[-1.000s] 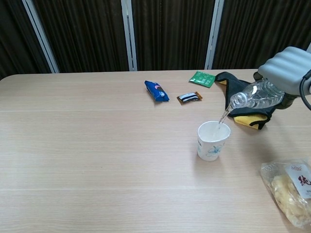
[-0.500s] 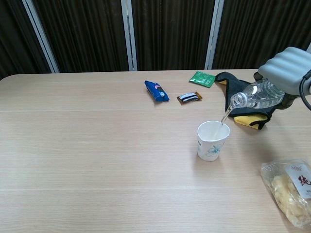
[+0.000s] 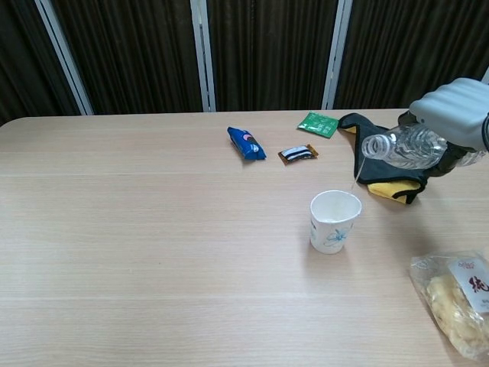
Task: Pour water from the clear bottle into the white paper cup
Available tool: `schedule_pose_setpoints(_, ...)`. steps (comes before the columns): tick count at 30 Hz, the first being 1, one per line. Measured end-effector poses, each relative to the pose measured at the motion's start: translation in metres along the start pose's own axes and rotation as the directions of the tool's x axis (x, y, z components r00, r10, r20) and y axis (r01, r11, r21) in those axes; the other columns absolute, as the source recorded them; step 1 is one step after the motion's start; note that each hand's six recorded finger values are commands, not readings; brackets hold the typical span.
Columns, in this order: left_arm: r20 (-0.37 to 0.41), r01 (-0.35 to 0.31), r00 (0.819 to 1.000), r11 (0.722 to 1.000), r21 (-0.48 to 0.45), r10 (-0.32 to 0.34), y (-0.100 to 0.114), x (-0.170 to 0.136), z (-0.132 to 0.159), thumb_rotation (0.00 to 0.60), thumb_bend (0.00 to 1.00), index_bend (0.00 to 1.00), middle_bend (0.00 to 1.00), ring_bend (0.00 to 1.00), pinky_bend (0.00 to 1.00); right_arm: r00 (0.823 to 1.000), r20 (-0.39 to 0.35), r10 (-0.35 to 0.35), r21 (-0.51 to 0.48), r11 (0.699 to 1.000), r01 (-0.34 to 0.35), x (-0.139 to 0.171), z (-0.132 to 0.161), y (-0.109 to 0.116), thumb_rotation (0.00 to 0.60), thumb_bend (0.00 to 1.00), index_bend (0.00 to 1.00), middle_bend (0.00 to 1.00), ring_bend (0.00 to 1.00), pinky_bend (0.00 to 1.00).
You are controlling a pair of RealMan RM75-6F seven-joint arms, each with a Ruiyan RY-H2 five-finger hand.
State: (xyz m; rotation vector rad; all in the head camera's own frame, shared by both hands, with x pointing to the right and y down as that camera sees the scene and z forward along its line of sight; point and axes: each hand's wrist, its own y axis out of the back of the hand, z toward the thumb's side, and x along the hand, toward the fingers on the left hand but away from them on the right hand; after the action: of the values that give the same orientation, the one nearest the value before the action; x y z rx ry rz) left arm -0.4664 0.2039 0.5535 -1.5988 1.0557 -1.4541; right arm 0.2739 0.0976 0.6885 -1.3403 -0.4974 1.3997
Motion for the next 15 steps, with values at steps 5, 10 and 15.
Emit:
schedule_pose_setpoints(5,0.001,0.001,1.0,1.0,-0.001,-0.001,0.0,0.0,0.0,0.6,0.0,0.0,0.0,0.0,0.0,1.0,-0.024,0.005,-0.156,0.988,-0.008,0.004,-0.003,0.004,0.6,0.61,0.56,0.65,0.58,0.47)
schedule_pose_setpoints(10,0.006,0.004,1.0,1.0,-0.001,-0.004,0.0,-0.001,0.002,0.6,0.0,0.0,0.0,0.0,0.0,0.999,-0.051,-0.01,-0.337,0.942,-0.008,0.011,-0.009,0.012,0.6,0.62,0.56,0.65,0.58,0.47)
schedule_pose_setpoints(15,0.011,0.004,1.0,1.0,-0.003,-0.004,0.0,-0.002,0.003,0.6,0.0,0.0,0.0,0.0,0.0,0.995,-0.096,-0.034,-0.515,0.857,-0.02,0.023,-0.011,0.023,0.6,0.62,0.56,0.66,0.58,0.47)
